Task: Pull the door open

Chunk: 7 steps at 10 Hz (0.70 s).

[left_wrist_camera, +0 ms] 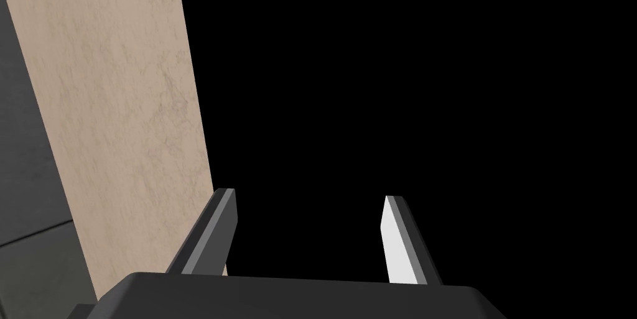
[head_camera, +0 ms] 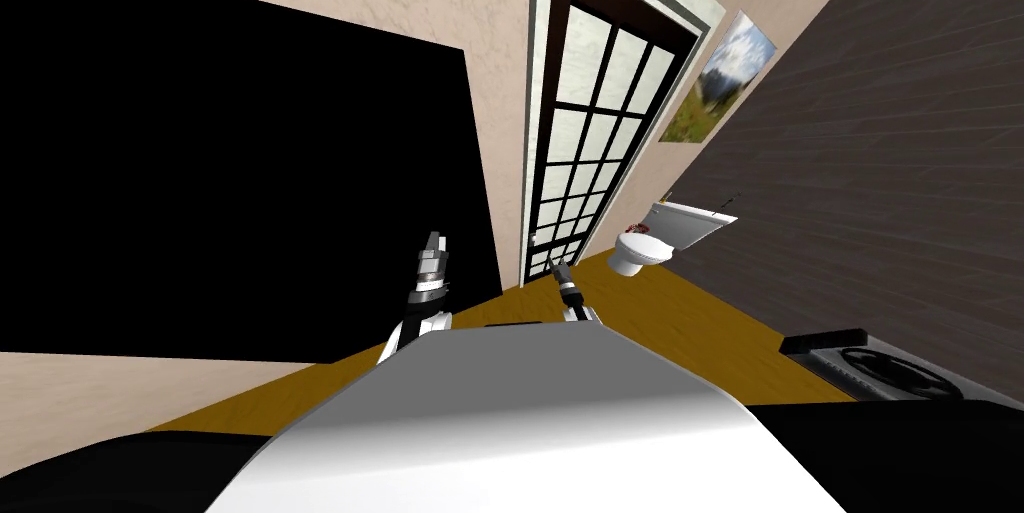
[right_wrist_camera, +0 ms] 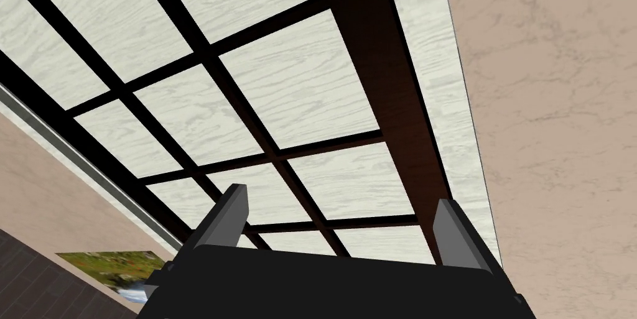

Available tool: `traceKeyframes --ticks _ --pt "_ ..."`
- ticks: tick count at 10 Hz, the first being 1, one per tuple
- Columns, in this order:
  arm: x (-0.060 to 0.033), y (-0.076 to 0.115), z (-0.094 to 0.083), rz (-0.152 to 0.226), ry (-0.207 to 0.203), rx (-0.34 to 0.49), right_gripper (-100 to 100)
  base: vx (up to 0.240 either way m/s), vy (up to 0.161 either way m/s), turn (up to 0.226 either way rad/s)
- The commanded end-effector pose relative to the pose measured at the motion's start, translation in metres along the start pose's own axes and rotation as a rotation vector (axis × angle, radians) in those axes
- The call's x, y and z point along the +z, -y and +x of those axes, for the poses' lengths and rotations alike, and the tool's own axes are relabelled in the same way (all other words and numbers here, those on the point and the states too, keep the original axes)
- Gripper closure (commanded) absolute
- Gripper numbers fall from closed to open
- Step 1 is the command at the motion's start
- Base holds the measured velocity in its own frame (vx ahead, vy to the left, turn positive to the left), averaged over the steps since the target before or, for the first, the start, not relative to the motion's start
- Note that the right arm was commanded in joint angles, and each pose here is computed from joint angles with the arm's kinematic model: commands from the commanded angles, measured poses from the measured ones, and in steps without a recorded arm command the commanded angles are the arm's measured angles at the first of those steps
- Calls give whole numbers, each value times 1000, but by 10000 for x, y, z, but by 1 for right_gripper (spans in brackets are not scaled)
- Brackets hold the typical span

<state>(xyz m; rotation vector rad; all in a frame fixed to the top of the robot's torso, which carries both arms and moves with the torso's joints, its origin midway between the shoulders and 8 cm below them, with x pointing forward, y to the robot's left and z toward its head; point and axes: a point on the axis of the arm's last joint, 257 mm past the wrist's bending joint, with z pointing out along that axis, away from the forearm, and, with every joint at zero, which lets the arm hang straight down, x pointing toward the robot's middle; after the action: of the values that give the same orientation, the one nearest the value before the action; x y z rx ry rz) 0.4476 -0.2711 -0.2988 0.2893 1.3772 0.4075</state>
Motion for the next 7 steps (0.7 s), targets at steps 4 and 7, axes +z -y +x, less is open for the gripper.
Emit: traceKeyframes --ticks 4,7 --pt "-35 15 265 -6 -47 -87 -100 30 -59 59" --pt "-60 -1 446 -13 -78 -139 -100 37 -66 66"
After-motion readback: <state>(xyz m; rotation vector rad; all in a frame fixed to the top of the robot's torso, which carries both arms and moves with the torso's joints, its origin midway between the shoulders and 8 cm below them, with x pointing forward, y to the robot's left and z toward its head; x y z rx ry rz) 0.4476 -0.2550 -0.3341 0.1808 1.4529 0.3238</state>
